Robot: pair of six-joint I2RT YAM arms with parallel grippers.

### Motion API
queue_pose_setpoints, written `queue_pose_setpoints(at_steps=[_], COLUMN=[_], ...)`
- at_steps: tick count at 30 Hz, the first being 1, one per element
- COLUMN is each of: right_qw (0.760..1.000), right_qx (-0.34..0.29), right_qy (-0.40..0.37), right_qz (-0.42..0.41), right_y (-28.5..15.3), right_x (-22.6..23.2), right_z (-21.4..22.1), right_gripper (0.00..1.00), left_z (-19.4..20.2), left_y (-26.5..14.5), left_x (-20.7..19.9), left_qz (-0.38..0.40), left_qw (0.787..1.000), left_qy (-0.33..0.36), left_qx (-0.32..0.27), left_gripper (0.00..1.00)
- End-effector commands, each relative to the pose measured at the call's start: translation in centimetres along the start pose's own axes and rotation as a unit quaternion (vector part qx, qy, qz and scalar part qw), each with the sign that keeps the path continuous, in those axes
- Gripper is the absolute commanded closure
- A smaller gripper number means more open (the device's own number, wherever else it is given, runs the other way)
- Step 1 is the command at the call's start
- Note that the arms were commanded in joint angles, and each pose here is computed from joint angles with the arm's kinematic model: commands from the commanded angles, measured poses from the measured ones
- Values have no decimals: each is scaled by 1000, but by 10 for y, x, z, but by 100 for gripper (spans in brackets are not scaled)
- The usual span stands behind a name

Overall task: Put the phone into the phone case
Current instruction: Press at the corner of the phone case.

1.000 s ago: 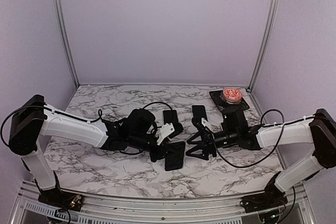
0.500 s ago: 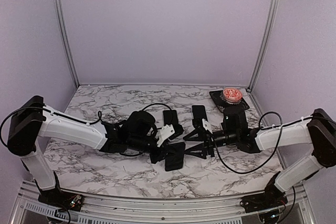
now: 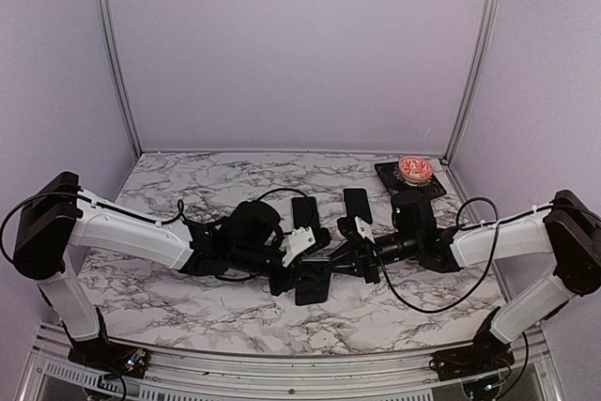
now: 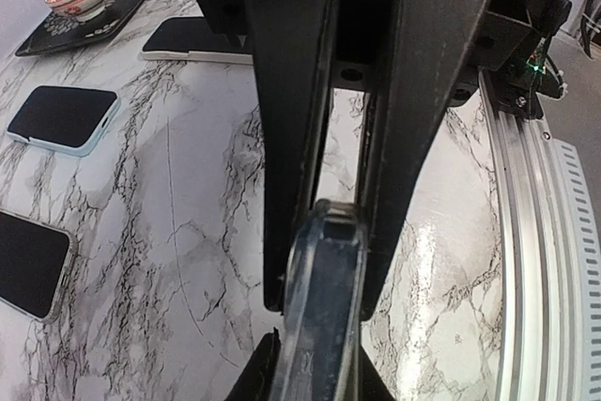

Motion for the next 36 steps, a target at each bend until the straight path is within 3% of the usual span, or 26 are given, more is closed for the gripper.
queue_pose_setpoints(at_steps=[1, 4, 6, 9, 13, 17, 21, 23, 24, 26, 27, 34, 35, 36], right_qw=[1000, 999, 999, 999, 997, 994, 990, 989, 988, 987, 986, 984, 983, 982], right_qx=[4, 4, 4, -2, -28, -55, -80, -91, -94, -99, -100, -115, -117, -120], right_qy=[-30, -37, -41, -45, -59, -79, -100, -107, -109, -115, -117, -127, -128, -130], right_qz=[-6, -6, -9, -21, -38, -45, -50, -49, -50, -54, -56, -57, -59, -59], right_y=[2, 1, 0, -3, -10, -17, -22, -26, -26, -27, -28, -34, -36, -37], right_x=[1, 1, 1, 3, 8, 14, 21, 24, 26, 30, 32, 40, 41, 42], right_z=[-7, -7, -9, -15, -34, -58, -81, -91, -94, -100, -102, -115, -117, -119], right_gripper=[100, 100, 100, 100, 100, 100, 100, 100, 100, 100, 100, 100, 100, 100], left_z=[37, 26, 21, 18, 9, -8, -26, -34, -38, -46, -50, -58, -58, -59], left_y=[9, 1, -8, -25, -46, -67, -73, -76, -79, -84, -85, -89, -89, -91], left_x=[13, 10, 8, 5, -5, -14, -21, -25, -26, -27, -27, -36, -37, -37], left_qz=[-45, -40, -41, -45, -26, -14, 9, 12, 11, 3, 1, -16, -15, -15], left_qw=[996, 998, 999, 999, 997, 989, 984, 982, 981, 979, 978, 976, 976, 975], left_qy=[-10, -8, -2, 19, 42, 55, 54, 56, 58, 59, 58, 55, 55, 53], left_qx=[82, 54, 34, 7, -56, -139, -167, -178, -183, -195, -200, -210, -211, -213], left_gripper=[81, 64, 48, 39, 36, 35, 39, 45, 52, 91, 100, 100, 89, 64])
Point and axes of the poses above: each gripper's point midway between its finger pads, its own y axis out along the fingers, its own x axis along the line the jaws close on, z = x × y, the point moved 7 cm from there along -y, back along the fingers, and after that the axes turned 1 degree about -y, right-handed, at the moved point
